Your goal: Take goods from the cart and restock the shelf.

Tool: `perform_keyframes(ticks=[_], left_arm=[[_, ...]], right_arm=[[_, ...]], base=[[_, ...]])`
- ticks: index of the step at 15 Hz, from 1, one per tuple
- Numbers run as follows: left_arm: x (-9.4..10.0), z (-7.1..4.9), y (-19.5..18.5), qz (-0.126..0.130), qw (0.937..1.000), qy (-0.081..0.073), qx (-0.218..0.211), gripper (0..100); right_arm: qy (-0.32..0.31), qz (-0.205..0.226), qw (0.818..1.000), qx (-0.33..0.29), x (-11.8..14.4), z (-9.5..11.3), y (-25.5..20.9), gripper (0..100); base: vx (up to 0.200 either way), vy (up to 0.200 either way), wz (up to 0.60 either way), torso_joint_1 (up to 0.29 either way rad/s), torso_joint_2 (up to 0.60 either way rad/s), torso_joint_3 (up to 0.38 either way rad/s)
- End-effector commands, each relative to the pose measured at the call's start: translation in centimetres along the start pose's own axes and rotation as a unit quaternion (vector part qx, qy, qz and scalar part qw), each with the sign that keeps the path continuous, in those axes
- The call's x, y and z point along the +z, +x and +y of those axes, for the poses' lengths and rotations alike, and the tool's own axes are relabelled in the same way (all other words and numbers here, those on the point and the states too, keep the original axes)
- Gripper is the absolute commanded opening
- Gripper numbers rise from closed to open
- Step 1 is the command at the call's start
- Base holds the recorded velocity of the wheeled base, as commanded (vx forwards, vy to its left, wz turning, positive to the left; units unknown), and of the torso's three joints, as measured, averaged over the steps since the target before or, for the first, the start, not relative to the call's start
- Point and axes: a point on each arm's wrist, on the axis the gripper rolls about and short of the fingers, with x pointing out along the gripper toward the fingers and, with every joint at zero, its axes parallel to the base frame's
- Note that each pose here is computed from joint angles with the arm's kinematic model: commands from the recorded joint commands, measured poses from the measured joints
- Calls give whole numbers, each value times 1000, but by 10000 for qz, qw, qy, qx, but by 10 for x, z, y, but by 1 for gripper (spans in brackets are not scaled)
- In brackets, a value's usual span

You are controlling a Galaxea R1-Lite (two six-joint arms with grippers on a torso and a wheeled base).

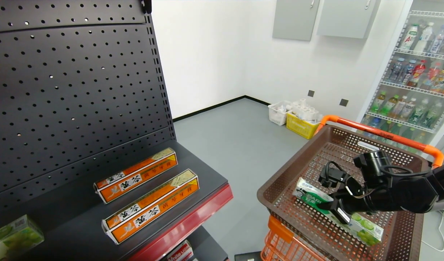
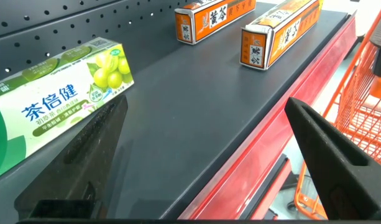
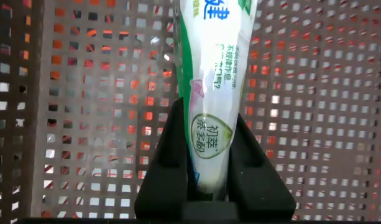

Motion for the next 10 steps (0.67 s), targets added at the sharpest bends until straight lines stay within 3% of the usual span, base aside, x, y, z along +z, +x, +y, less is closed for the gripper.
perform_keyframes(ticks=[1,10], left_arm=[[0,0,0,-2,10000,2,5,100],[0,0,0,-2,10000,2,5,100]], right_arm=[[-30,-132,9998,-135,5,-3,-10,0],[43,-478,9979,-434,20,-5,-38,0]], base=[[0,0,0,0,0,0],[0,0,0,0,0,0]])
